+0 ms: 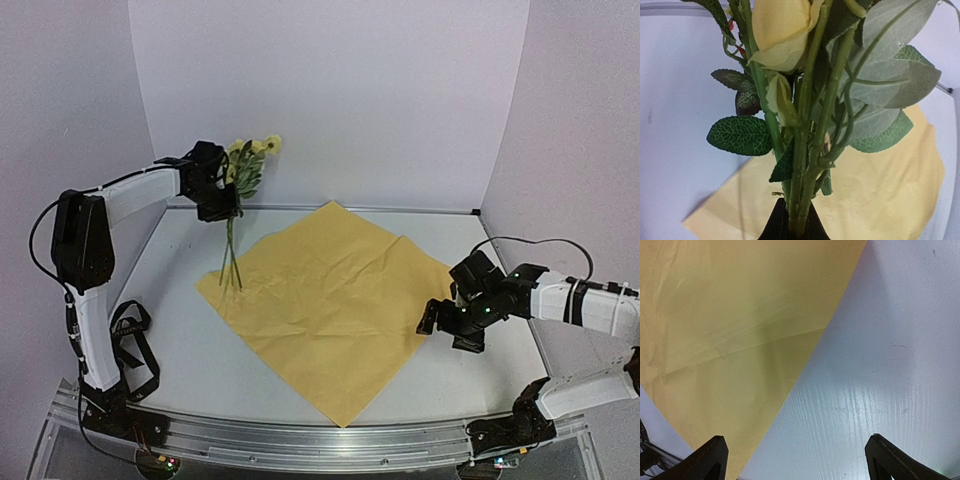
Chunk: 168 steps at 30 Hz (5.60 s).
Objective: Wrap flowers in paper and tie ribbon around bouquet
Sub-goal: Pick up the fake flower from the corner of the board, then place the fake flower on the flattened wrapping paper, then pick up the bottom corner of the flattened wrapping paper from the center of the board.
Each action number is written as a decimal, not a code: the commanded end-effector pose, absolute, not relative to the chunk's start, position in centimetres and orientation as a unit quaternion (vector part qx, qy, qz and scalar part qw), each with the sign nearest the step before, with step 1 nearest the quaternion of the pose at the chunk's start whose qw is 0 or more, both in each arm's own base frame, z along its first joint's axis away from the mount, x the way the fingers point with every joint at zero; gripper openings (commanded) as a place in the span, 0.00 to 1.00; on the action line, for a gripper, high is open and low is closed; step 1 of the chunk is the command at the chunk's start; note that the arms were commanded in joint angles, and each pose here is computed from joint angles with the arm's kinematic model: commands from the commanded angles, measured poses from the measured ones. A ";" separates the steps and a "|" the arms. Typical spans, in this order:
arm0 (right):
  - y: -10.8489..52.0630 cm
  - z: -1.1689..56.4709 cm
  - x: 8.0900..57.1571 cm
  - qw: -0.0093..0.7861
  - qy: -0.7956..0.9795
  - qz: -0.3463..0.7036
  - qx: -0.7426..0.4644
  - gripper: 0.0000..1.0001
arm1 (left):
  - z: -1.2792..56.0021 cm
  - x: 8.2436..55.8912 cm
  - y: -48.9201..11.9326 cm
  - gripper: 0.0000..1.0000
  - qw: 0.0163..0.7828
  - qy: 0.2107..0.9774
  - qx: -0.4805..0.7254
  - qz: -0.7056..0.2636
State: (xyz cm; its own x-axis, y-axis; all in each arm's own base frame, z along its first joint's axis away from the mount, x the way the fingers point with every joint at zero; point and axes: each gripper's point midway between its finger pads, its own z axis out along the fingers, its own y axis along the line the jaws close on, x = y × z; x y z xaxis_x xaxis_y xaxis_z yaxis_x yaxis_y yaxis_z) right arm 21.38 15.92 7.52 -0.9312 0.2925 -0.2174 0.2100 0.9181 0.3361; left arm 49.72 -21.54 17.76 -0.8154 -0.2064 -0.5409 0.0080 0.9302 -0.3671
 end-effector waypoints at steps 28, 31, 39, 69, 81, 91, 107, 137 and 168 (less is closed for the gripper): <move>12.3 6.6 19.5 0.122 0.972 0.120 0.161 0.98 | 8.9 48.8 -46.9 0.00 0.240 0.916 0.011 -0.323; 12.6 6.3 19.6 0.113 0.973 0.119 0.159 0.98 | 6.7 48.7 -46.9 0.00 0.229 0.921 0.007 -0.316; 12.9 6.1 19.8 0.103 0.975 0.118 0.159 0.98 | 2.8 47.2 -45.0 0.00 0.204 0.937 -0.001 -0.282; 13.9 4.7 20.2 0.092 0.967 0.142 0.191 0.98 | 7.5 44.9 -42.8 0.30 0.205 0.937 -0.005 -0.282; 14.6 4.9 20.4 0.086 0.971 0.147 0.171 0.97 | 9.1 43.6 -42.7 0.66 0.209 0.933 0.006 -0.293; 19.0 9.0 19.0 0.145 0.972 0.128 -0.133 0.93 | 15.4 41.4 -39.5 0.92 0.258 0.919 0.023 -0.296; 27.3 9.1 11.5 0.290 0.721 0.006 -0.630 0.94 | 16.1 34.1 -27.9 0.95 0.274 0.917 -0.042 -0.287; 35.4 4.7 6.3 0.355 0.529 -0.163 -0.753 0.85 | 16.4 31.9 -22.4 0.94 0.285 0.913 -0.071 -0.284; 37.8 4.7 4.2 0.355 0.563 -0.066 -0.743 0.84 | 15.7 33.2 -22.8 0.94 0.276 0.918 -0.077 -0.274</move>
